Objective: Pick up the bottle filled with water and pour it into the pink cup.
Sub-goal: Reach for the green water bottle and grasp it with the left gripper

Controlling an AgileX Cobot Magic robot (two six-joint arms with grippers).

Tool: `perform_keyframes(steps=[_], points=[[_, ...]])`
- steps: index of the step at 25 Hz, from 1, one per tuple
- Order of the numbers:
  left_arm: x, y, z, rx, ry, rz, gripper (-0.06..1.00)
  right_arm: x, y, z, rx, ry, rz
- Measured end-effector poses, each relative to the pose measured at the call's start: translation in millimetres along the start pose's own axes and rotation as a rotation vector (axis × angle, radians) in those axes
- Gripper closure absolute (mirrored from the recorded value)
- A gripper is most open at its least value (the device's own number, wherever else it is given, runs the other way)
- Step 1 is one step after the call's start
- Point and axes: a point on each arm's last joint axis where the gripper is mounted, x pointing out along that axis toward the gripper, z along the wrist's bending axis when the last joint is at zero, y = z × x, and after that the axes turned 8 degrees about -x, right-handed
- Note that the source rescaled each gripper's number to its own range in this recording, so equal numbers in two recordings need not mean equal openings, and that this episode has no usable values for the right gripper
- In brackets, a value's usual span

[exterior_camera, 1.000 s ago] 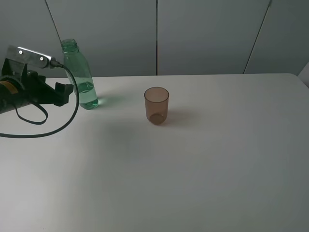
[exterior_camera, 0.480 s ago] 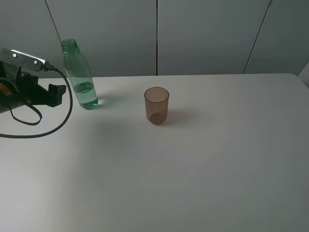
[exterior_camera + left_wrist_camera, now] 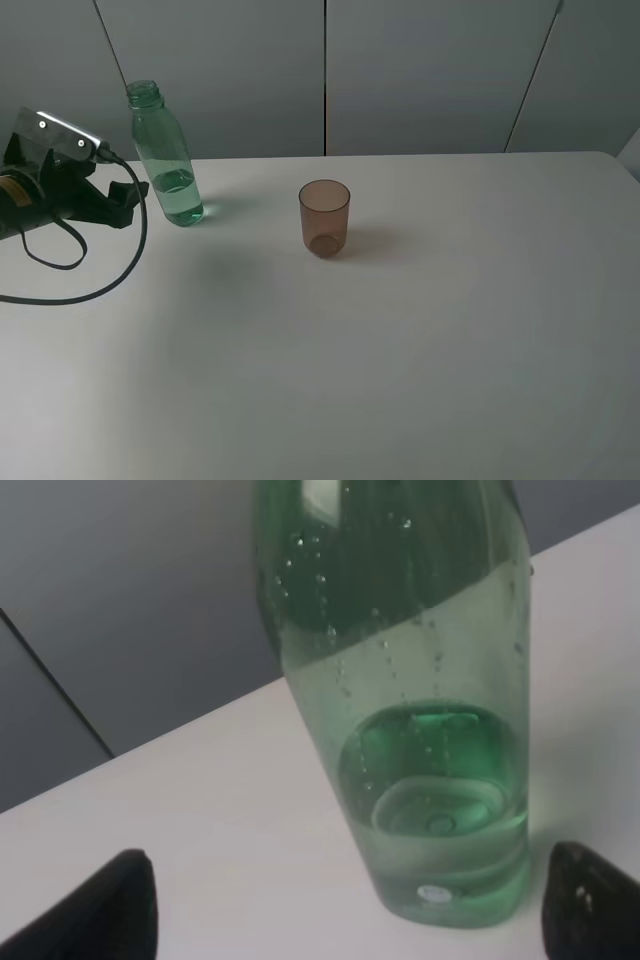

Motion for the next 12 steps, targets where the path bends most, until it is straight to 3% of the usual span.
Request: perform_keyframes(steps=[12], points=[[38,7,4,-0.055,0.042,-0.034,-0.01,0,0,0,0.000,0.000,0.000]])
